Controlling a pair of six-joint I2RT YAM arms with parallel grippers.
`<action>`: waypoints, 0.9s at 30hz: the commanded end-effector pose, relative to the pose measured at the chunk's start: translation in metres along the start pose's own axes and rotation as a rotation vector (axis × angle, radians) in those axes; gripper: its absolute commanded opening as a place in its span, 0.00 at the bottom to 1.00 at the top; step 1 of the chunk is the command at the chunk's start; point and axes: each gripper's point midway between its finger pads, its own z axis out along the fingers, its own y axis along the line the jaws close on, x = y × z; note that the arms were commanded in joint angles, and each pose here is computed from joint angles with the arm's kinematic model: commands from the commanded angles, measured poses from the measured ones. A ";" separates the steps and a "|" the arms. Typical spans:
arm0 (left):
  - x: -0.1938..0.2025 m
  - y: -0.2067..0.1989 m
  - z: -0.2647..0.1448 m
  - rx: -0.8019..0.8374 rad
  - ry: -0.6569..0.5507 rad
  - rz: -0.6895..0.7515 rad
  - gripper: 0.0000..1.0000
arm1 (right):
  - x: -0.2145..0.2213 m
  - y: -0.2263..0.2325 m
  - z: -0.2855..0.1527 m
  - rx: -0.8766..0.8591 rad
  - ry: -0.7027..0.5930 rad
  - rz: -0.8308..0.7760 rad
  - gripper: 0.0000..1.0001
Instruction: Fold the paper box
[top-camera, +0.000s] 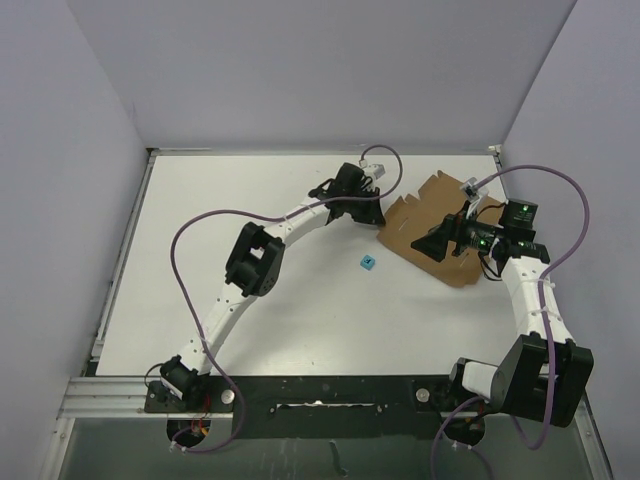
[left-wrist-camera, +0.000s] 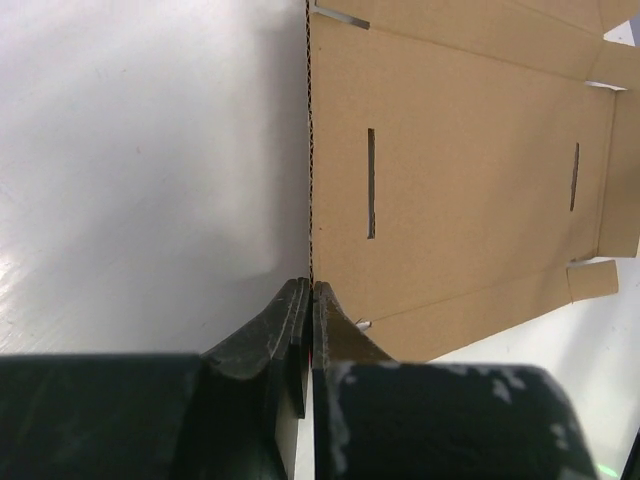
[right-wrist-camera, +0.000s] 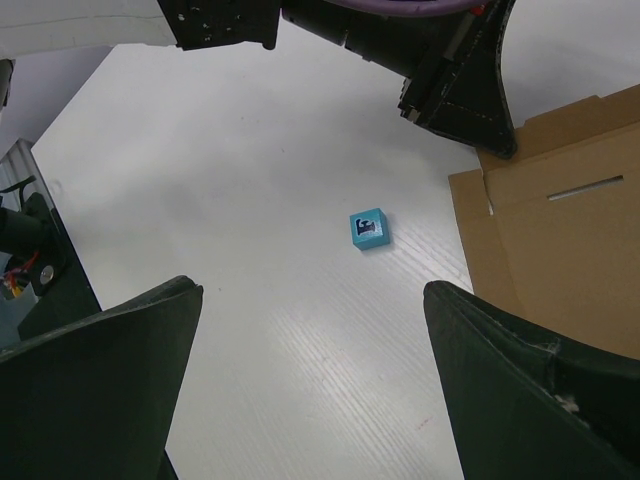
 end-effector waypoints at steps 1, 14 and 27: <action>-0.048 -0.051 -0.021 0.103 -0.128 0.095 0.00 | -0.017 0.001 -0.004 -0.002 -0.036 -0.075 0.98; -0.093 -0.093 -0.136 0.062 -0.310 0.159 0.00 | -0.023 0.024 -0.010 -0.098 -0.076 -0.117 0.98; -0.033 -0.070 -0.270 -0.059 -0.376 0.099 0.00 | -0.022 0.035 -0.010 -0.145 -0.084 -0.112 0.98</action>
